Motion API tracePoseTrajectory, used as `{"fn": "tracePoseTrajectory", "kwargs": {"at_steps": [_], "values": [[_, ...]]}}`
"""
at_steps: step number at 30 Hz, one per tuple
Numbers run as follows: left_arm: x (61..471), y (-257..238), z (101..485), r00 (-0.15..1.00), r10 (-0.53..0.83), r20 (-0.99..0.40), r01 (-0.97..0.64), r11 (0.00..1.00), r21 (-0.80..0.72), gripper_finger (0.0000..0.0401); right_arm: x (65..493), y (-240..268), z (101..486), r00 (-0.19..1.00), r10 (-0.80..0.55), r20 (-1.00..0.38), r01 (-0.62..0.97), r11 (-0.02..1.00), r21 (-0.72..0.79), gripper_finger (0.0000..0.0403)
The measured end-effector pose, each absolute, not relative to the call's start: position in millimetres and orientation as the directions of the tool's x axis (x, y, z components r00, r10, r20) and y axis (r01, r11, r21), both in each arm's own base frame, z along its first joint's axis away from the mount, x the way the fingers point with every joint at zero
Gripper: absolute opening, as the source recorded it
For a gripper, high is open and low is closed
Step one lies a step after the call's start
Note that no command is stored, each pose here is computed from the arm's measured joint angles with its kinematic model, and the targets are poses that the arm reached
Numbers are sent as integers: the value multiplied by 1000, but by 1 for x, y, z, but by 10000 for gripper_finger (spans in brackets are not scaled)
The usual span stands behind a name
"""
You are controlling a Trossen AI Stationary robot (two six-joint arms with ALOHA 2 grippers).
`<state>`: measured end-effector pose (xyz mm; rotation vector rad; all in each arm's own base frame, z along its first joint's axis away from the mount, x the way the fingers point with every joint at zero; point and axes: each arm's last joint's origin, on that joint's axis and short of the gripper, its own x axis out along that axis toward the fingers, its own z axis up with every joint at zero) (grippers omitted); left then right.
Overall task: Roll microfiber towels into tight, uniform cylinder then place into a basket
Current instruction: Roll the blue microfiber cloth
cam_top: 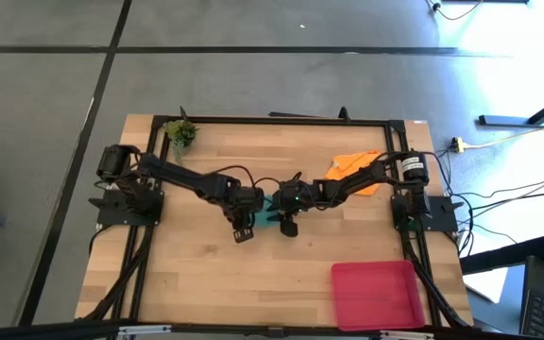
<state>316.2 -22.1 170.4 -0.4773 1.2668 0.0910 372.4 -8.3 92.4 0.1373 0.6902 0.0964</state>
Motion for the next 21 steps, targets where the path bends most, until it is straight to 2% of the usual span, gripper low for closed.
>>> {"fn": "tracePoseTrajectory", "kwargs": {"at_steps": [12, 17, 21], "values": [[317, 8, 173, 337, -235, -912, -384, 850, -361, 1, 372, -9, 92, 766, 131, -630, -42, 987, 154, 163], [316, 18, 174, 342, -316, -885, -411, 797, -443, 2, 372, -9, 92, 766, 131, -629, -42, 987, 154, 163], [315, 15, 174, 328, -368, -870, -381, 791, -478, 1, 372, -9, 92, 766, 131, -629, -42, 987, 153, 163]]}}
